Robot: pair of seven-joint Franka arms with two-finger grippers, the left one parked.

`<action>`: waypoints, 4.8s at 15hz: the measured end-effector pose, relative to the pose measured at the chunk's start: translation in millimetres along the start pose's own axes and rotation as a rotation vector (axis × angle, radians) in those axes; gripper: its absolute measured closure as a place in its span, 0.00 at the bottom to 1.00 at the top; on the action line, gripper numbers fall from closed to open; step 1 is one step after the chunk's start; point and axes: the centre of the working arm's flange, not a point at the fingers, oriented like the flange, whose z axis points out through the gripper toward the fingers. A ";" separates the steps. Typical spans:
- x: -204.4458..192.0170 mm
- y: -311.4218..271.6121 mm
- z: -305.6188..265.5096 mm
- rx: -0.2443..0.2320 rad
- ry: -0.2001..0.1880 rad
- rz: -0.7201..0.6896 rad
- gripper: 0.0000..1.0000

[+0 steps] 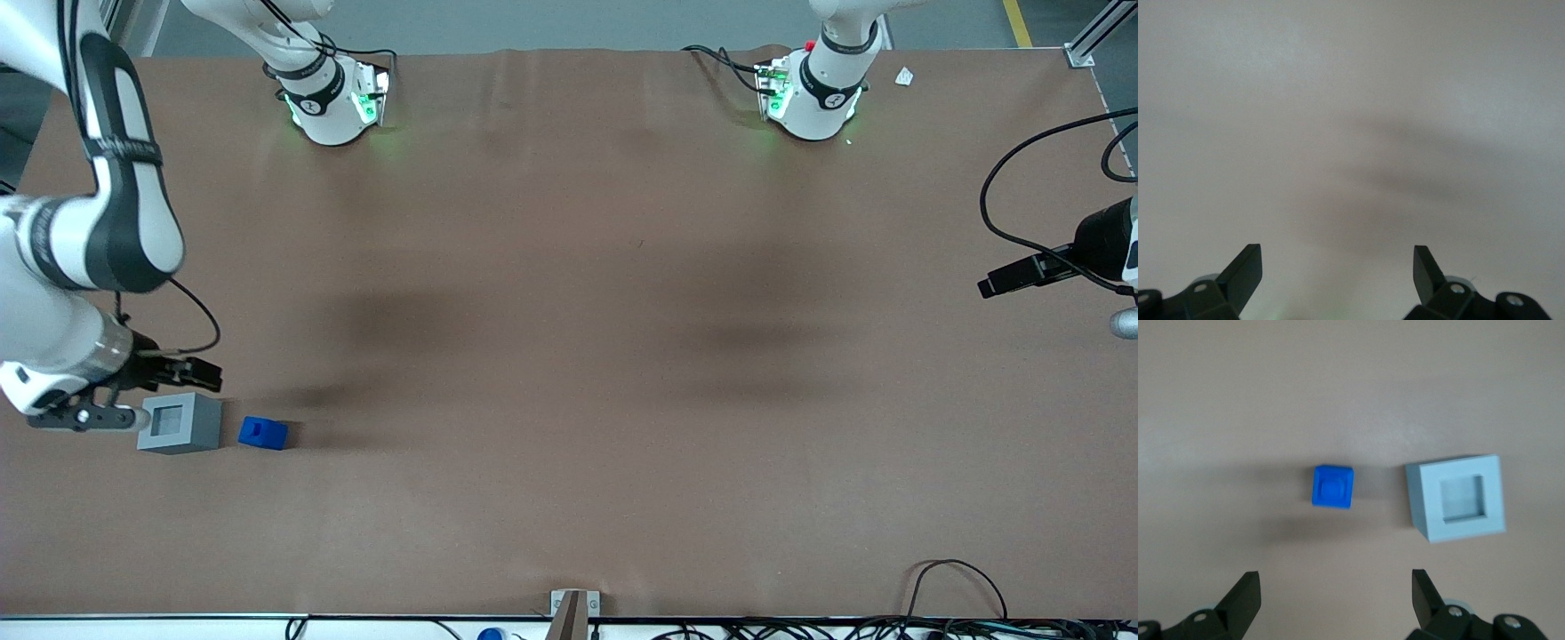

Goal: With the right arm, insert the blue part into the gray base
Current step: 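Move the open right gripper down over the blue cube, then close the right gripper on the blue cube, then lift the blue cube and carry it over the gray base's hole, then lower the blue cube into the gray base's hole with the right gripper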

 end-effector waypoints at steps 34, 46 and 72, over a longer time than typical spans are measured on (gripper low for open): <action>49.4 40.6 37.2 0.030 -0.064 -0.059 0.49; 33.8 134.3 58.2 0.040 -0.078 -0.145 0.49; 31.4 143.3 87.7 0.038 -0.078 -0.123 0.49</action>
